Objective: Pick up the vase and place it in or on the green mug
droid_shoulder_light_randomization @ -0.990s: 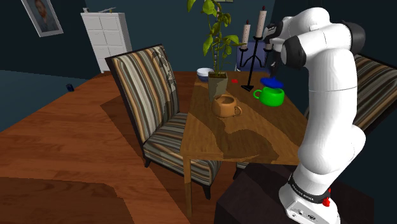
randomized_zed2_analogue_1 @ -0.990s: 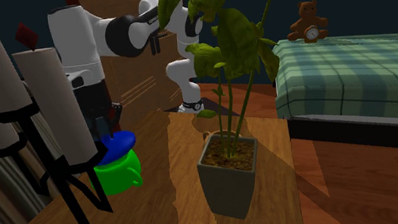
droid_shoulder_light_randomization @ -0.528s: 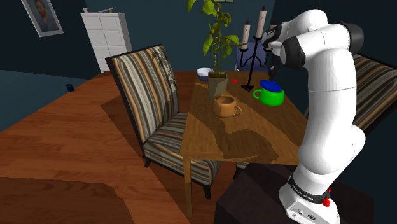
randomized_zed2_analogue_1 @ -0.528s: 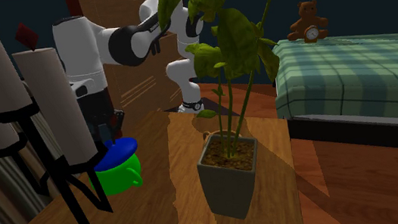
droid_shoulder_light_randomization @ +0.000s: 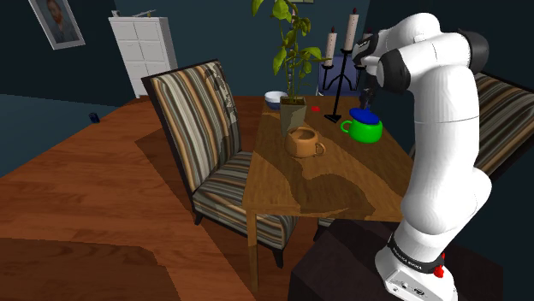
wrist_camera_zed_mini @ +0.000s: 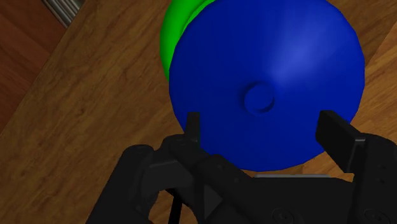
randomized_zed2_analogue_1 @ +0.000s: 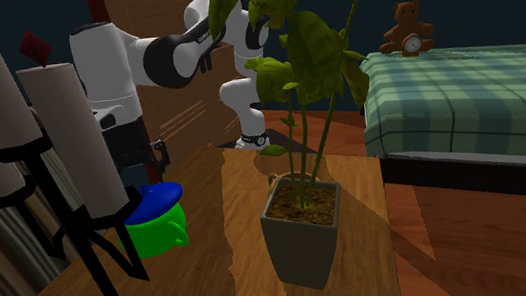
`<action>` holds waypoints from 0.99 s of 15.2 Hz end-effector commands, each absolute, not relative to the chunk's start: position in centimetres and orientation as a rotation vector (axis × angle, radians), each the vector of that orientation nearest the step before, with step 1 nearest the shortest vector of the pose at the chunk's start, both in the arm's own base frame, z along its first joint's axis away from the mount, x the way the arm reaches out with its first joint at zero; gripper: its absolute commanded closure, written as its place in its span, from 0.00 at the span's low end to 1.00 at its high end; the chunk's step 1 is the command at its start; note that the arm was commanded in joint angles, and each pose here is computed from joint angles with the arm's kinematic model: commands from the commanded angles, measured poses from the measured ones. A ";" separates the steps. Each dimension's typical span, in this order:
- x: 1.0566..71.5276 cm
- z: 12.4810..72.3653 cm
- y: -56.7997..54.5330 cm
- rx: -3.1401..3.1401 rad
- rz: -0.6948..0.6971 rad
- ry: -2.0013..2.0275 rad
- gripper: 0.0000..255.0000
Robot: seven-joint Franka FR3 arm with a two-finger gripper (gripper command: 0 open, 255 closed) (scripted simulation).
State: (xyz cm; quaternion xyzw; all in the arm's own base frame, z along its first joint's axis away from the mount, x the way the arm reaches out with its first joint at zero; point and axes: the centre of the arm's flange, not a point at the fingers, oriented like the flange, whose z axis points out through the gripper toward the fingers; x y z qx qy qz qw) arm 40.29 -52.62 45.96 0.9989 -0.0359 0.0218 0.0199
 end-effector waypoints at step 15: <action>40.1 50.9 -52.4 3.099 0.067 -0.111 0.00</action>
